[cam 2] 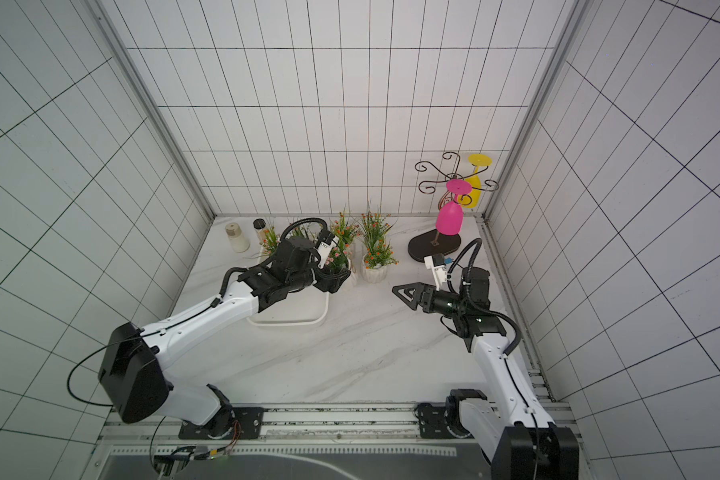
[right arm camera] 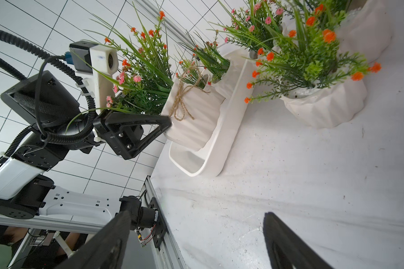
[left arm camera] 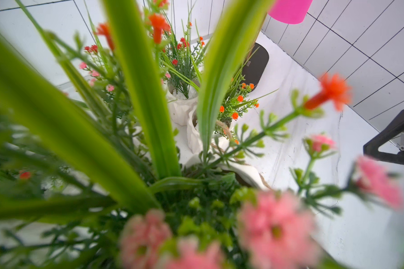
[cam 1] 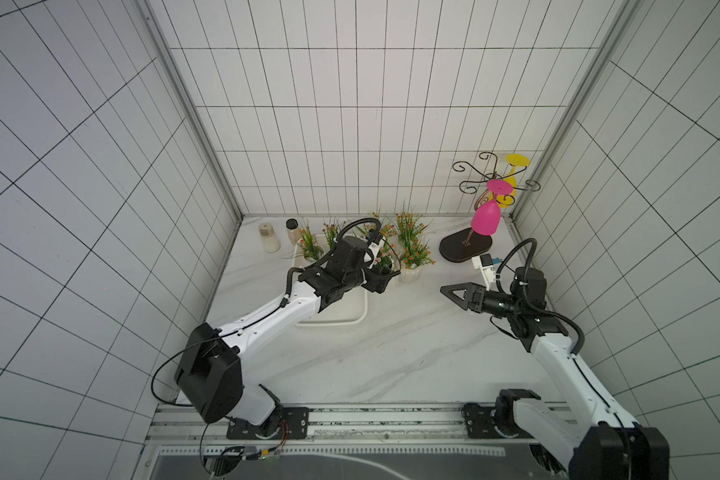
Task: Put the potted gypsophila into the storage box
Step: Place the baby's breath potted plant at the storage box.
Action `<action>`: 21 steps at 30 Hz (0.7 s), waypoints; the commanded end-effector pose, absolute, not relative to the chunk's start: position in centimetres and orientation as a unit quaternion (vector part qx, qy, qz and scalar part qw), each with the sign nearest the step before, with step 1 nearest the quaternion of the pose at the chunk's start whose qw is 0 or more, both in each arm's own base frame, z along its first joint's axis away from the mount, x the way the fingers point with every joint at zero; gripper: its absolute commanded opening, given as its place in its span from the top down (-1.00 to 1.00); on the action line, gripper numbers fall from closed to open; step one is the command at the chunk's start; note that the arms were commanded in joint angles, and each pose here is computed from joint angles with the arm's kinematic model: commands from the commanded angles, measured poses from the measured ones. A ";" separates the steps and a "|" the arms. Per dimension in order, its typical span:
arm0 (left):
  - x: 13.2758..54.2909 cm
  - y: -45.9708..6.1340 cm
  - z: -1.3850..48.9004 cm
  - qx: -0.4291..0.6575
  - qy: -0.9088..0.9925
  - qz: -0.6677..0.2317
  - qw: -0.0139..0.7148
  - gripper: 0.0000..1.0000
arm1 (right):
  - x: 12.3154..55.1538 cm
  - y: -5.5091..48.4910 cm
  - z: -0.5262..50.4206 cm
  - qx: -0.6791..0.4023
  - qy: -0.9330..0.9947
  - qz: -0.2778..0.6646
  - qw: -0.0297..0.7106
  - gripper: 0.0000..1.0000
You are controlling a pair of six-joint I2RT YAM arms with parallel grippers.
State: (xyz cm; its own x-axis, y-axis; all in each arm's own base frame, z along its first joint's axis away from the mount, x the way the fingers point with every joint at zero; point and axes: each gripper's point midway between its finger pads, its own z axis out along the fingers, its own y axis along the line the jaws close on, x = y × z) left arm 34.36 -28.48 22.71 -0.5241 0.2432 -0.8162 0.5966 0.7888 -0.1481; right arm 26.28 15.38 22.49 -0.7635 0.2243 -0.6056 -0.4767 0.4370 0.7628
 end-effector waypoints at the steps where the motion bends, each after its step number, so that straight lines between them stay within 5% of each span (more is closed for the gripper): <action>1: 35.4 -27.0 27.2 0.229 0.820 -0.207 0.482 -0.02 | 25.8 16.4 21.5 -0.085 0.776 0.537 0.319 -0.80; 21: 36.6 -17.1 25.3 0.138 0.855 -0.136 0.481 -0.02 | 26.4 22.5 22.4 -0.129 0.756 0.570 0.294 -0.79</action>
State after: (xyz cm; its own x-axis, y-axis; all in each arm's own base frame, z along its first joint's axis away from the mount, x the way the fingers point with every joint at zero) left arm 35.95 -18.08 22.30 -0.5767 0.1482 -0.8034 0.3870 0.9156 -0.1090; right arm 26.11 21.93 21.91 -0.8103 0.1327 -0.5707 -0.5083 0.3253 0.7974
